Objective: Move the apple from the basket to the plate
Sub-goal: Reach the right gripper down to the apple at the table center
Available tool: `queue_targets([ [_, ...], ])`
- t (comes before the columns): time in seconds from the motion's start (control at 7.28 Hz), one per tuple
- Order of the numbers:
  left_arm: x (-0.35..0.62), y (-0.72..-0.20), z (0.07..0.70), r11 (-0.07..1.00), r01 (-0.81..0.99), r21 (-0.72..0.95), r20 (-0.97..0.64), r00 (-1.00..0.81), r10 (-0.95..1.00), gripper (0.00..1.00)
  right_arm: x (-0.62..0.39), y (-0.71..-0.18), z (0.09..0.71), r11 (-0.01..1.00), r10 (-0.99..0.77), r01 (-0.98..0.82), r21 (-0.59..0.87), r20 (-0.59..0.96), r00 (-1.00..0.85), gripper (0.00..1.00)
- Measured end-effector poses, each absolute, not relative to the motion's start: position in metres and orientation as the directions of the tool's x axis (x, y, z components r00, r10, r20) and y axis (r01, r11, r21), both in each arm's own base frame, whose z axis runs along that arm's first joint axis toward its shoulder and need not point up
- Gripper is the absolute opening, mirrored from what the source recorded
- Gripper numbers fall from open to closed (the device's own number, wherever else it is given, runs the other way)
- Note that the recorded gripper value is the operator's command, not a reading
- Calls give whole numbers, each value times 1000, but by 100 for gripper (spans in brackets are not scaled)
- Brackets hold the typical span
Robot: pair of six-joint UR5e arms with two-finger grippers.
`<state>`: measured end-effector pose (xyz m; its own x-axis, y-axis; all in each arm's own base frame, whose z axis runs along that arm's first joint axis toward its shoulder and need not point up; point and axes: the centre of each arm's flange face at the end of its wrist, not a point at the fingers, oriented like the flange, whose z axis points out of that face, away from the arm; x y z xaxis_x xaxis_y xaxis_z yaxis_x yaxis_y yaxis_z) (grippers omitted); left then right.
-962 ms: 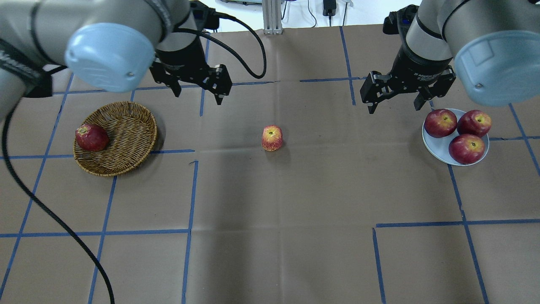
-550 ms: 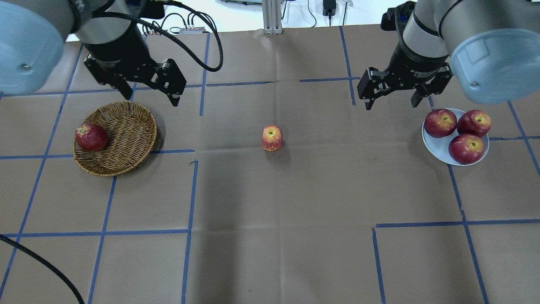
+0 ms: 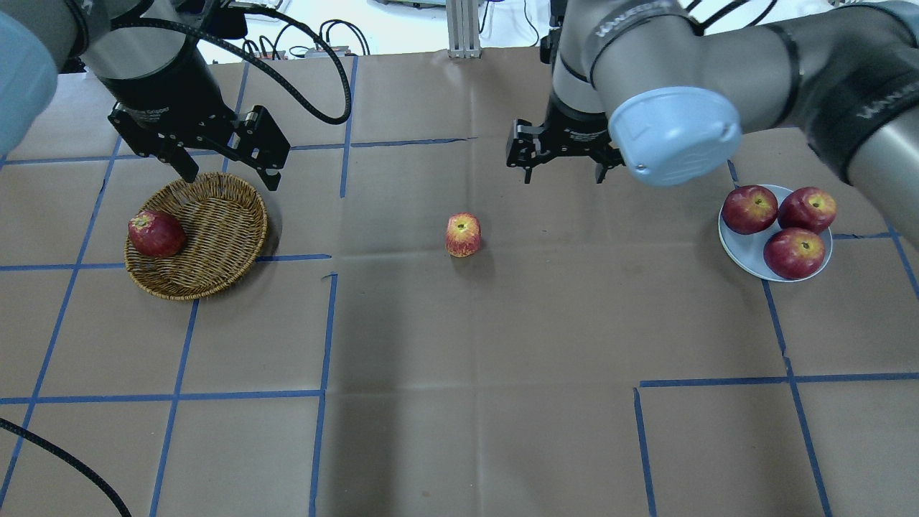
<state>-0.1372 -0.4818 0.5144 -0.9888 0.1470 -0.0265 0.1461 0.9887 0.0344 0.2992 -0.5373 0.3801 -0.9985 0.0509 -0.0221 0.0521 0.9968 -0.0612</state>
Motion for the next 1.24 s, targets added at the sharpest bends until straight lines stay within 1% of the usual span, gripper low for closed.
queue_targets([
  [0.41,-137,-482,514,989,146,35,-27,-989,147,99,359,-554,313,995,48,51,-87,-35,-998,100],
  [0.82,-136,-482,514,989,145,36,-27,-989,146,99,376,-568,253,996,28,31,-88,-36,-999,100],
  [1.24,-136,-482,514,989,145,36,-26,-989,146,99,381,-572,211,998,-17,-16,-67,-16,-1000,100],
])
